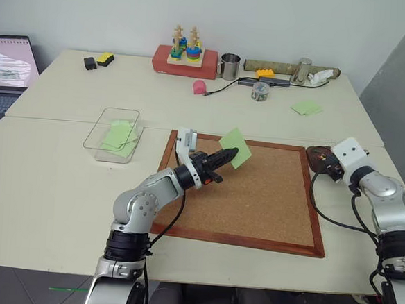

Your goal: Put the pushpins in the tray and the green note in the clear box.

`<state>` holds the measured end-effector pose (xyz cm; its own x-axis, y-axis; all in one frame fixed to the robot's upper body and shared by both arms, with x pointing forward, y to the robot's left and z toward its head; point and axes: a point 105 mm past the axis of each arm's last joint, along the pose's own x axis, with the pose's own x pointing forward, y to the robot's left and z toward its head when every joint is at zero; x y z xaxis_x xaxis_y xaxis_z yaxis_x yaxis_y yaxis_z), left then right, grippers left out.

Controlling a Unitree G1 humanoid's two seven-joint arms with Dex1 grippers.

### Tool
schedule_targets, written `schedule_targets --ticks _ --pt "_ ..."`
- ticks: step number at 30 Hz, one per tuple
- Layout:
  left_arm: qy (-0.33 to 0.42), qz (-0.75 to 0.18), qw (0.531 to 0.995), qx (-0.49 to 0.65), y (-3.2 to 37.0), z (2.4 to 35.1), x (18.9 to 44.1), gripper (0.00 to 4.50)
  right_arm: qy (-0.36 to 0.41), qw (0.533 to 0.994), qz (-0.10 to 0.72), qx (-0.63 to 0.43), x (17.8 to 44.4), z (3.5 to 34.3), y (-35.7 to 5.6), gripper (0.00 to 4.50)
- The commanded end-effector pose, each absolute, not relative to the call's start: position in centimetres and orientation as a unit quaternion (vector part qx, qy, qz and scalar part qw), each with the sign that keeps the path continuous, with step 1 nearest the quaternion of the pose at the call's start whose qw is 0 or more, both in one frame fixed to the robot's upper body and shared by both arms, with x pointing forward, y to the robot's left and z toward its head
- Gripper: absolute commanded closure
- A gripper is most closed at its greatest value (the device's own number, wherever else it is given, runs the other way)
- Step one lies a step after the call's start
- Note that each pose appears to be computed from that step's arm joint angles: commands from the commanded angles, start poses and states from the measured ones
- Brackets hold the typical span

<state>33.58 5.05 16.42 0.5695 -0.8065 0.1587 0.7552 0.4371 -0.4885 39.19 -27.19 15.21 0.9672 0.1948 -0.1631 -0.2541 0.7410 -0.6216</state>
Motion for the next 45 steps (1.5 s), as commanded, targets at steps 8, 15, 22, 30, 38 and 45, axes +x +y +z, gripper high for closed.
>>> schedule_targets --ticks 8,15,22,30,38,45 --pt "-0.059 -0.367 0.926 -0.069 16.9 23.6 34.0 4.5 -0.043 0.852 0.484 -0.196 30.9 23.5 -13.3 0.81" --pt "-0.022 -0.243 0.968 0.06 25.7 23.6 34.9 4.5 -0.04 0.822 0.542 -0.171 29.8 25.9 -9.4 0.81" --pt "0.022 -0.158 0.979 0.123 29.2 21.1 35.8 4.5 -0.034 0.812 0.556 -0.174 30.1 25.9 -8.4 0.81" --pt "0.039 -0.119 0.979 0.162 30.3 20.1 35.9 4.04 -0.031 0.816 0.555 -0.16 30.2 25.8 -8.0 0.8" --pt "0.039 -0.083 0.973 0.21 31.4 20.6 36.0 2.66 -0.023 0.822 0.548 -0.155 30.1 25.6 -8.3 0.8" --pt "0.038 -0.081 0.971 0.222 31.3 20.6 36.1 1.25 -0.02 0.823 0.546 -0.155 30.2 25.5 -8.4 0.8"
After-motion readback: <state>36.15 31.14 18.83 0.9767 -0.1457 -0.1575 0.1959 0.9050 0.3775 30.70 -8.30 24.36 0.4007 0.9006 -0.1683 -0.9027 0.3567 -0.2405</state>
